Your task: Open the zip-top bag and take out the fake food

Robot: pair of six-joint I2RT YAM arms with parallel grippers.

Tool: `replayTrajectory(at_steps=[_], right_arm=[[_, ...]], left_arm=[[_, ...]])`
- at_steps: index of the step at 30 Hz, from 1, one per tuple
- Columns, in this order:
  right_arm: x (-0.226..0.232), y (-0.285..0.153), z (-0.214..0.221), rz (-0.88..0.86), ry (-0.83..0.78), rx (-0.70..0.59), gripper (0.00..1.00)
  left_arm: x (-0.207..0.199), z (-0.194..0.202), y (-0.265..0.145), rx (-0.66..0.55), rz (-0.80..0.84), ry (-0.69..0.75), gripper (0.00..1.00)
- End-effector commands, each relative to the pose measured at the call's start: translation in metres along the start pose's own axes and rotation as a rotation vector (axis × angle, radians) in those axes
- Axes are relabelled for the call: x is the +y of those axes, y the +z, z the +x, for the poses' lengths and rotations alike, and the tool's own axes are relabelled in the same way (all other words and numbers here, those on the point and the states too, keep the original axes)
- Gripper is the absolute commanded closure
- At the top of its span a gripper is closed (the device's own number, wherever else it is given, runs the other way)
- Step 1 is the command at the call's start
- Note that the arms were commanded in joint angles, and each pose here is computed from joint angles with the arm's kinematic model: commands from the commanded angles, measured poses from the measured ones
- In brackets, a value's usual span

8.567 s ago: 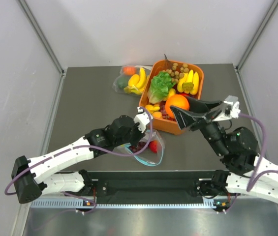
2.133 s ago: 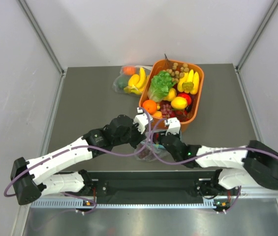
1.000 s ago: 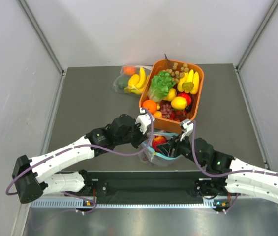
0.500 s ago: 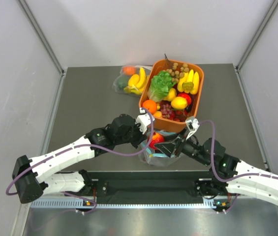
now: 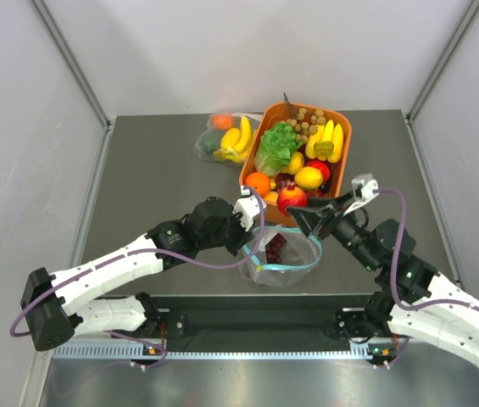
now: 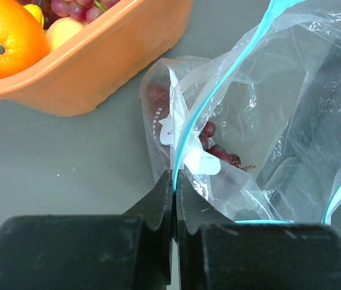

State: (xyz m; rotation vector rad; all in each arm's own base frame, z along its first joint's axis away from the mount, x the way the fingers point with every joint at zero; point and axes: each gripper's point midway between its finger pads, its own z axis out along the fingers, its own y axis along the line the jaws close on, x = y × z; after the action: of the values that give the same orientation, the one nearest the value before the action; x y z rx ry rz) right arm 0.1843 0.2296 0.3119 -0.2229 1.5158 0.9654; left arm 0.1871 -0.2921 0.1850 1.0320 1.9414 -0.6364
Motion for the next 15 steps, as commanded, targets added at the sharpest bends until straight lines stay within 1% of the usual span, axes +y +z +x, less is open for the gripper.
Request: replayTrajectory(at_steps=[1, 2, 3, 4, 5, 6, 7, 9, 10, 13, 15], right_arm=[[-0.027, 0.008, -0.047, 0.127, -0.104, -0.056, 0.84], [-0.033, 0.011, -0.051, 0.140, -0.118, -0.048, 0.84], [-0.033, 0.016, -0.053, 0.118, -0.135, -0.034, 0.84], [-0.053, 0.023, -0.059, 0.179, -0.148, -0.017, 0.84], [-0.060, 0.028, -0.061, 0.186, -0.154, -0.005, 0.85], [-0.060, 0.033, -0.060, 0.150, -0.154, 0.022, 0.85], [-0.084, 0.043, -0.069, 0.207, -0.152, 0.023, 0.85], [-0.101, 0.053, -0.072, 0.215, -0.159, 0.052, 0.85], [-0.122, 0.062, -0.077, 0.261, -0.163, 0.069, 0.85], [-0.149, 0.081, -0.069, 0.289, -0.156, 0.141, 0.86], [-0.155, 0.090, -0.062, 0.280, -0.163, 0.169, 0.86]], left_arm=[[0.003, -0.007, -0.005, -0.018, -0.012, 0.006, 0.99], [0.003, -0.007, -0.005, -0.017, -0.012, 0.005, 0.99], [0.003, -0.007, -0.005, -0.017, -0.014, 0.005, 0.99], [0.003, -0.007, -0.005, -0.018, -0.012, 0.006, 0.99], [0.003, -0.007, -0.005, -0.018, -0.012, 0.006, 0.99], [0.004, -0.007, -0.005, -0.020, -0.015, 0.005, 0.99], [0.004, -0.007, -0.005, -0.018, -0.017, 0.006, 0.99], [0.004, -0.007, -0.005, -0.020, -0.019, 0.005, 0.99], [0.004, -0.007, -0.005, -0.020, -0.019, 0.006, 0.99], [0.004, -0.008, -0.006, -0.023, -0.020, 0.007, 0.99], [0.005, -0.009, -0.007, -0.025, -0.023, 0.007, 0.99]])
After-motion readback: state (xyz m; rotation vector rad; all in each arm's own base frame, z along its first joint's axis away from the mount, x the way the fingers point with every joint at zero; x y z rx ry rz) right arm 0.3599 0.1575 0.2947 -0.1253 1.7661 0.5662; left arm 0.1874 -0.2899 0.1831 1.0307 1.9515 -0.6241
